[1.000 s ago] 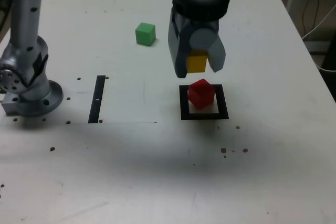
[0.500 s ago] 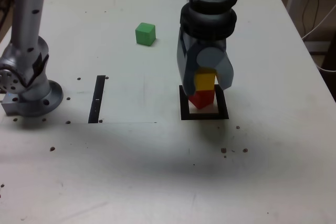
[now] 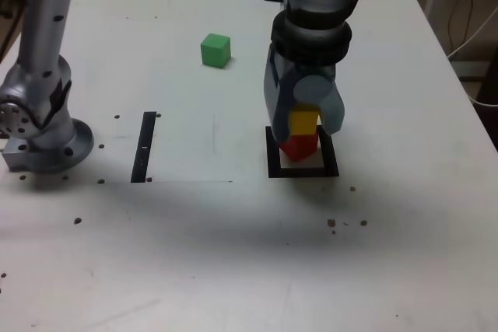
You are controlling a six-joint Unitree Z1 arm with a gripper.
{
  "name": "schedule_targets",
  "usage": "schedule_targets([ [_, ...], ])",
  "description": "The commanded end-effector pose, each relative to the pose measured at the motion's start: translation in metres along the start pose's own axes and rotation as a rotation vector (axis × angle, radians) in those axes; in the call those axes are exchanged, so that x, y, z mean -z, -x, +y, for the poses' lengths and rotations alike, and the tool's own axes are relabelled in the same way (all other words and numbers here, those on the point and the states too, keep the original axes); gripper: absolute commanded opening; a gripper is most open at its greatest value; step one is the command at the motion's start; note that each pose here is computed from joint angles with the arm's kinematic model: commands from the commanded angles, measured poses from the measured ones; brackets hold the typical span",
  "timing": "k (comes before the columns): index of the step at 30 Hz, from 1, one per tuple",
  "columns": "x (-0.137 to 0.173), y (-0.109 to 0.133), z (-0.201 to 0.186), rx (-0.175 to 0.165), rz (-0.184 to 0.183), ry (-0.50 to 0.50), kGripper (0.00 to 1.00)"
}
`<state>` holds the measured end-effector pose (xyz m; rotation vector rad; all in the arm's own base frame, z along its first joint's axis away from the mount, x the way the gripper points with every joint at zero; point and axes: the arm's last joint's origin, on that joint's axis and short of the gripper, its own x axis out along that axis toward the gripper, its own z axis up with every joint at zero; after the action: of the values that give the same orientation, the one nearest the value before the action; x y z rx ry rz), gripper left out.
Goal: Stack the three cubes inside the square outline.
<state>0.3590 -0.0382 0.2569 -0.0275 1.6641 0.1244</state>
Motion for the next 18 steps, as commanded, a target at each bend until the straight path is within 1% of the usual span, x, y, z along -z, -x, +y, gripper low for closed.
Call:
schedule_targets([
  [1,-0.0018,-0.0035,0.0032,-0.002,0.006,0.002,0.3],
  [7,-0.0039,-0.0069,0.0035,0.0,0.0,0.0,0.3],
  [12,-0.0042,-0.01,0.0029,0.006,0.006,-0.002,0.32],
  [15,-0.0047,-0.0111,0.0026,0.009,0.009,-0.004,0.36],
  [18,-0.0041,-0.011,0.0028,0.008,0.007,-0.004,0.45],
])
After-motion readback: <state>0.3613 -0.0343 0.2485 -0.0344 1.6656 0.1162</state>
